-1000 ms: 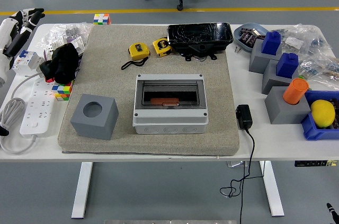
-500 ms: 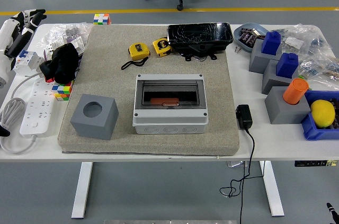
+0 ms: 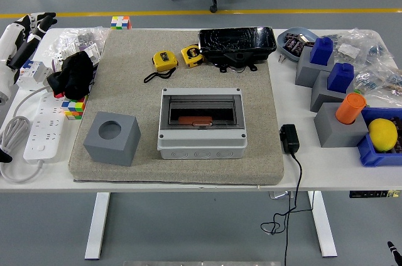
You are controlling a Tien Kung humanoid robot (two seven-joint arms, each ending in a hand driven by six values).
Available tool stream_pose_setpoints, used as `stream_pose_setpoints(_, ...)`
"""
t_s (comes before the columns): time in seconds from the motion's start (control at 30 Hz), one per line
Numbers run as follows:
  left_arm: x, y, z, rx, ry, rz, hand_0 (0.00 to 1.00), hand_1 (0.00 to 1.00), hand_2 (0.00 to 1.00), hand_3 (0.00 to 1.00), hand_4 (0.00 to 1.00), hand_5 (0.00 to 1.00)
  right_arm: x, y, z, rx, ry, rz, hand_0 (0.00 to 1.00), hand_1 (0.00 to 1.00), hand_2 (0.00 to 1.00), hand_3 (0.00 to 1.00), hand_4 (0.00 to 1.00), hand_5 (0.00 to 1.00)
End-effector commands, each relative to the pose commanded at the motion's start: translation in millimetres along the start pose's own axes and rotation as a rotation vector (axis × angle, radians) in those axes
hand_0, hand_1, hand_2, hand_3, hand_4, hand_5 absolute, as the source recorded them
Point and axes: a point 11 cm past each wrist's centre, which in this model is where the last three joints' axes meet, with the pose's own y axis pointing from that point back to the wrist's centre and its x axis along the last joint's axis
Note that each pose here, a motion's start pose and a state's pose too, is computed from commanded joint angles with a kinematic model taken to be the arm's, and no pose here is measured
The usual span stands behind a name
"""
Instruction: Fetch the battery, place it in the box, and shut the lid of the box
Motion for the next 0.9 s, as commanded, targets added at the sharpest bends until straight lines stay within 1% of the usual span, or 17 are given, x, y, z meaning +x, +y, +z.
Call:
stream_pose_setpoints(0.53,-1.5,0.4,-1.2,0.002,-0.001,-0.005,0.858,0.85,0.793,0.785,0.998,0.998,-0.2,0.1,0.6,-0.001,-0.003,0.0,0.79,0.747,0.746,0.795,0.998,0.998)
stream_pose_setpoints(0.9,1.0,-0.1,0.5,-0.005,-0.002,0.003,0.857,0.849,0.793,0.785,0.998,0.998,-1.2,0.1,0.2,0.0,-0.008,-0.001,0.79,0.747,0.747,0.795,0.998,0.998)
